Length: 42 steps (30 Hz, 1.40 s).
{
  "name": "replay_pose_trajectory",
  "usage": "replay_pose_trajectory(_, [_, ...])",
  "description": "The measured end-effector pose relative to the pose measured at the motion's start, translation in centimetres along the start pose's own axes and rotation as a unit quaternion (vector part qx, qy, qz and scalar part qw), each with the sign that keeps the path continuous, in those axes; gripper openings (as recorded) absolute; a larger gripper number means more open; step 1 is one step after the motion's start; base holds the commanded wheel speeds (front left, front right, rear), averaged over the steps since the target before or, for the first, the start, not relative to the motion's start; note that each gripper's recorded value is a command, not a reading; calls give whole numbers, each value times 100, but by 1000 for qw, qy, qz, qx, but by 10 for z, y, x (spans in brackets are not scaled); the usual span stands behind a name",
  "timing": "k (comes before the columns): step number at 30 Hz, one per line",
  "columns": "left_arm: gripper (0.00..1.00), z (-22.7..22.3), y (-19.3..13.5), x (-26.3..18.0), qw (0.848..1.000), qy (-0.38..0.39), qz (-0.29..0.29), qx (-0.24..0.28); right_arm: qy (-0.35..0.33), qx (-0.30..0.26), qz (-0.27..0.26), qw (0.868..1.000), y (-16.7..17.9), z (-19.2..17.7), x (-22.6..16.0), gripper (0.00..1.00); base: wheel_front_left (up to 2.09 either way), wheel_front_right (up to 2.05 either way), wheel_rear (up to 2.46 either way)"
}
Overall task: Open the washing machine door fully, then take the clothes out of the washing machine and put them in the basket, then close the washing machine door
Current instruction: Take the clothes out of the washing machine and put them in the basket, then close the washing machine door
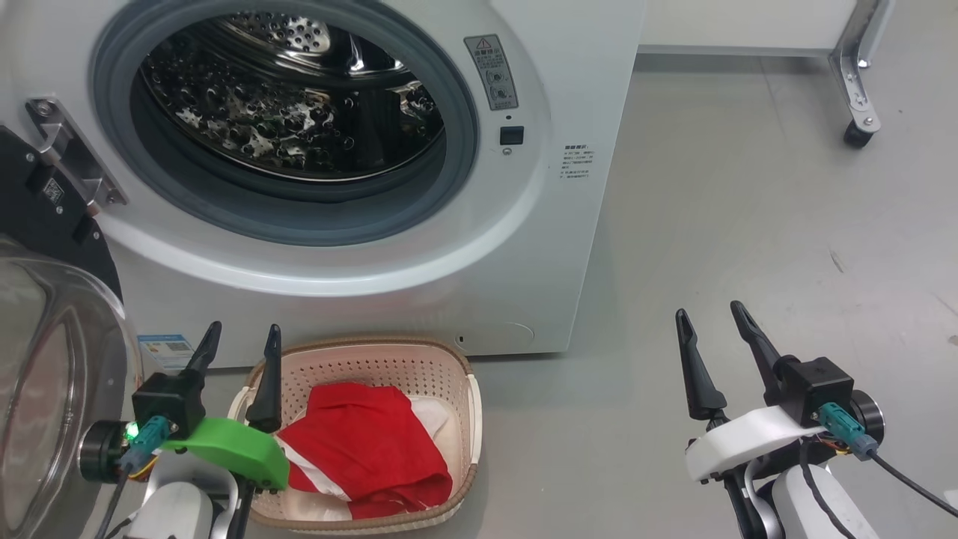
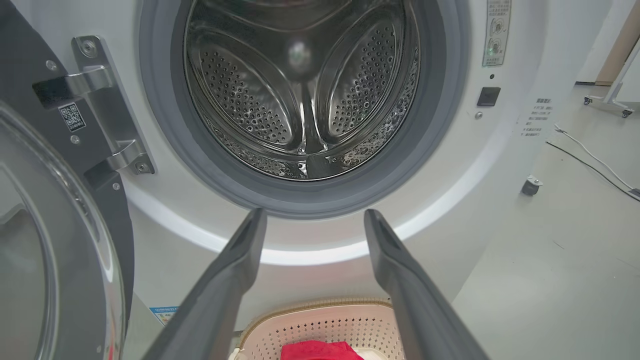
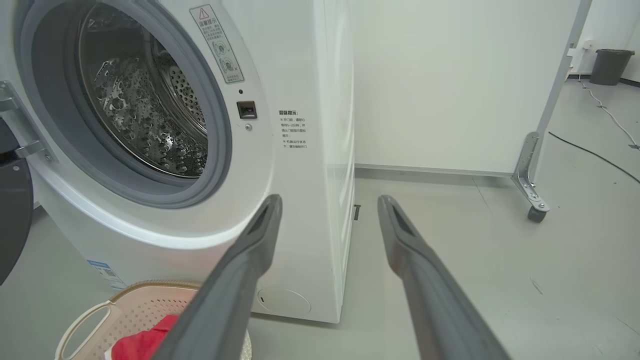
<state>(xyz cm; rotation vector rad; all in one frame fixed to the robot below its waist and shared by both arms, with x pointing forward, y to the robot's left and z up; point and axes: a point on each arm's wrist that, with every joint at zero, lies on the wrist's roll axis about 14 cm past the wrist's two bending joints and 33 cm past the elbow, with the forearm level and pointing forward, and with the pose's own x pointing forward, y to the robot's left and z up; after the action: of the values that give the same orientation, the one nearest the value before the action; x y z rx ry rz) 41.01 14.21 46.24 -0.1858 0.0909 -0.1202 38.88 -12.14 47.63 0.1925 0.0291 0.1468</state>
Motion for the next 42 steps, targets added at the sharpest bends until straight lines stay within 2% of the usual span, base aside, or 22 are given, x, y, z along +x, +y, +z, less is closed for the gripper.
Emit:
replay_pose_trajectory(15, [100, 5, -7, -34, 1000, -14, 0, -4, -6, 0, -3, 1000, 1, 3, -19, 100, 0, 0, 0])
replay_pose_trajectory(42, [100, 15, -12, -51, 1000, -9, 2, 1, -10, 0, -7, 1000, -1, 5, -25, 100, 0, 0, 0])
